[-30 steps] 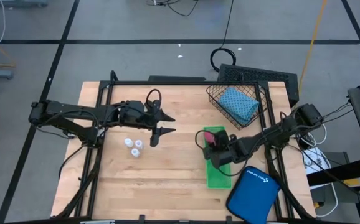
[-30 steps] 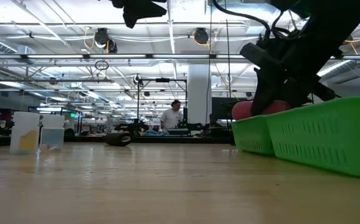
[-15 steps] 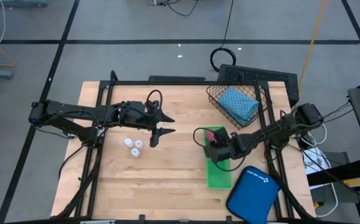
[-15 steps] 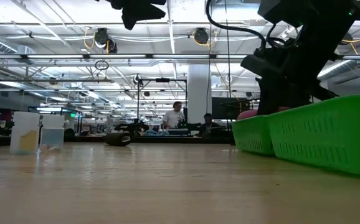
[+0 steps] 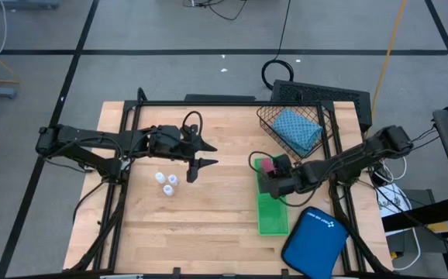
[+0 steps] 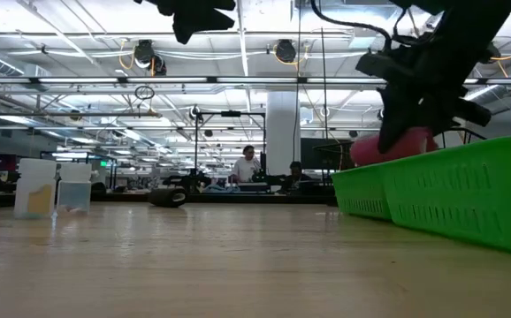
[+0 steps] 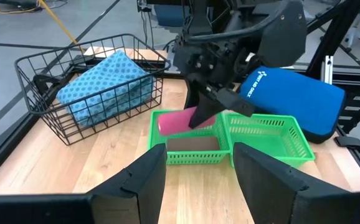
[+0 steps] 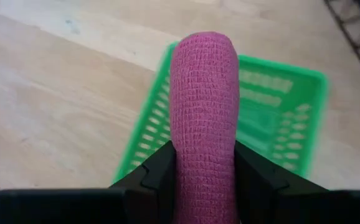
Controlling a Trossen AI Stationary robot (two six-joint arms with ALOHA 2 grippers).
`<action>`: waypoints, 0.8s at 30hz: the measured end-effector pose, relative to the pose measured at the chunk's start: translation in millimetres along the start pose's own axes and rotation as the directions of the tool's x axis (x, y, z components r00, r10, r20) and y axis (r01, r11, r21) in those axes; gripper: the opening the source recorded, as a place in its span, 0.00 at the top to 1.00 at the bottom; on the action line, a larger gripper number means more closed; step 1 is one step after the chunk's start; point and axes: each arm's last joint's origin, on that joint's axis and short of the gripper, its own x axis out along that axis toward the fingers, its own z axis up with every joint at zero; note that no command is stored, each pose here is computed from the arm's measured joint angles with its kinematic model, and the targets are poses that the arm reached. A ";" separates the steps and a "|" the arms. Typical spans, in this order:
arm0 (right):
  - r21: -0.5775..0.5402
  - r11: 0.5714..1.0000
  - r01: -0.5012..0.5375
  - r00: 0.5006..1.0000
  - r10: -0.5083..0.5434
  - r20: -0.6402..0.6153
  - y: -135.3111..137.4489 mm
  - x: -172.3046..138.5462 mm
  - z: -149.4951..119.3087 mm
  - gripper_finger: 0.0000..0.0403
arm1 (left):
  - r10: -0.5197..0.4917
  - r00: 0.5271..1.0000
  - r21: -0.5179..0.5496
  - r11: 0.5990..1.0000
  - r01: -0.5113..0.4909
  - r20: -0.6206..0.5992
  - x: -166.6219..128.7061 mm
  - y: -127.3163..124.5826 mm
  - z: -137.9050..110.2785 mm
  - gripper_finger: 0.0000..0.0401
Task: Pick & Place Medicine items
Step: Put the pink bandage into the top green basket
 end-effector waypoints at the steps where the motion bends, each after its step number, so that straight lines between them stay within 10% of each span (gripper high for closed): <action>1: 0.004 1.000 0.019 1.000 -0.019 -0.003 -2.2 -0.3 -0.3 0.71 | 0.000 1.000 0.000 1.000 0.000 0.000 0.0 0.0 0.0 0.51; 15: 0.020 0.996 0.087 0.994 -0.086 -0.068 -8.9 0.9 -3.9 0.70 | 0.000 1.000 0.000 1.000 0.000 0.000 0.0 0.0 0.0 0.51; 24: 0.001 0.996 0.092 0.996 -0.092 -0.009 -9.1 1.0 -2.2 0.51 | 0.000 1.000 -0.002 1.000 0.000 -0.001 0.0 0.0 -0.1 0.51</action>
